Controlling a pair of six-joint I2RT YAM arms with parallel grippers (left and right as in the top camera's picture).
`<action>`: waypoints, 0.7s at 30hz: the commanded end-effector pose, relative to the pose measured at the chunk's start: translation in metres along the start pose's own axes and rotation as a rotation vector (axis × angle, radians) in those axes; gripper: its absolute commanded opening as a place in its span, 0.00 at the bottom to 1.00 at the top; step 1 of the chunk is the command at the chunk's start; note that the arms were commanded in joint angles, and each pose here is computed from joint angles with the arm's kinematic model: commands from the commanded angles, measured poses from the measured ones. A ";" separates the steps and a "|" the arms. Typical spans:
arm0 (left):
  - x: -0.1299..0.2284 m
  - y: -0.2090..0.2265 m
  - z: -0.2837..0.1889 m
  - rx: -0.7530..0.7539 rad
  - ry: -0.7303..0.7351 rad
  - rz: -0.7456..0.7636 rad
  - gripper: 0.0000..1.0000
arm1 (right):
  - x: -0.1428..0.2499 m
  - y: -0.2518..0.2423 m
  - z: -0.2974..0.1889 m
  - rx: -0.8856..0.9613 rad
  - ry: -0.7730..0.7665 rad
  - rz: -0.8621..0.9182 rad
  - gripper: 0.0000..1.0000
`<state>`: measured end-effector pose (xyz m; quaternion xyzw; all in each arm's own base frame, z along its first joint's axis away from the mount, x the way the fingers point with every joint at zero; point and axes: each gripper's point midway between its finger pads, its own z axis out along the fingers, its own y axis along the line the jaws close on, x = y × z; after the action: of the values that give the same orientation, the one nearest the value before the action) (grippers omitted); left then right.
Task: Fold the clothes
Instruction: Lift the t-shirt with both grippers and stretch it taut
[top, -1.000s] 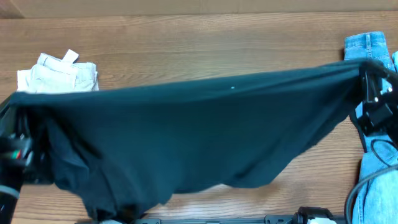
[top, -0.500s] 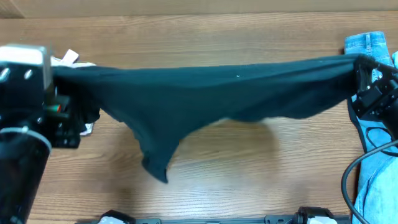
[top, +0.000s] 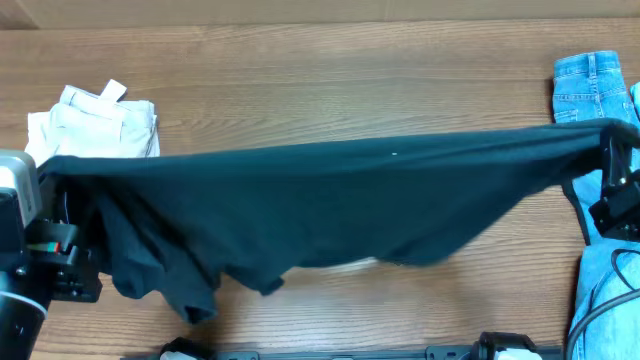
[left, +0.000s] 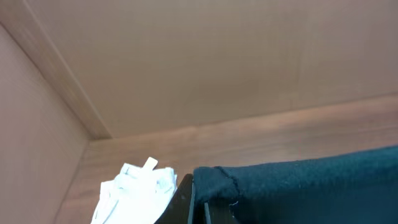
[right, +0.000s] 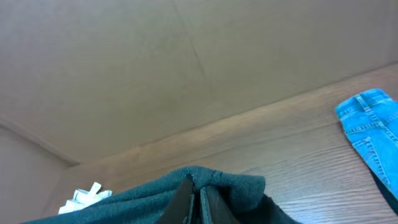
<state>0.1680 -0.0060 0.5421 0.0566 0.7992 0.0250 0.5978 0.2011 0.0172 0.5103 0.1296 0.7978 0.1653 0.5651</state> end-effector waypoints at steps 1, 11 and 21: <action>-0.011 0.007 0.006 -0.053 -0.025 0.029 0.04 | -0.004 -0.018 0.011 0.099 -0.004 0.007 0.04; -0.012 -0.010 0.058 -0.050 0.067 0.075 0.04 | -0.002 -0.032 0.041 0.163 0.053 0.015 0.04; -0.014 -0.003 0.035 -0.049 0.020 0.058 0.04 | -0.005 -0.030 0.028 0.156 0.018 0.011 0.04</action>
<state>0.2254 -0.0277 0.5325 0.0824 0.8177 0.0482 0.5677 0.2379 -0.0009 0.4845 0.1656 0.8259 0.1241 0.5245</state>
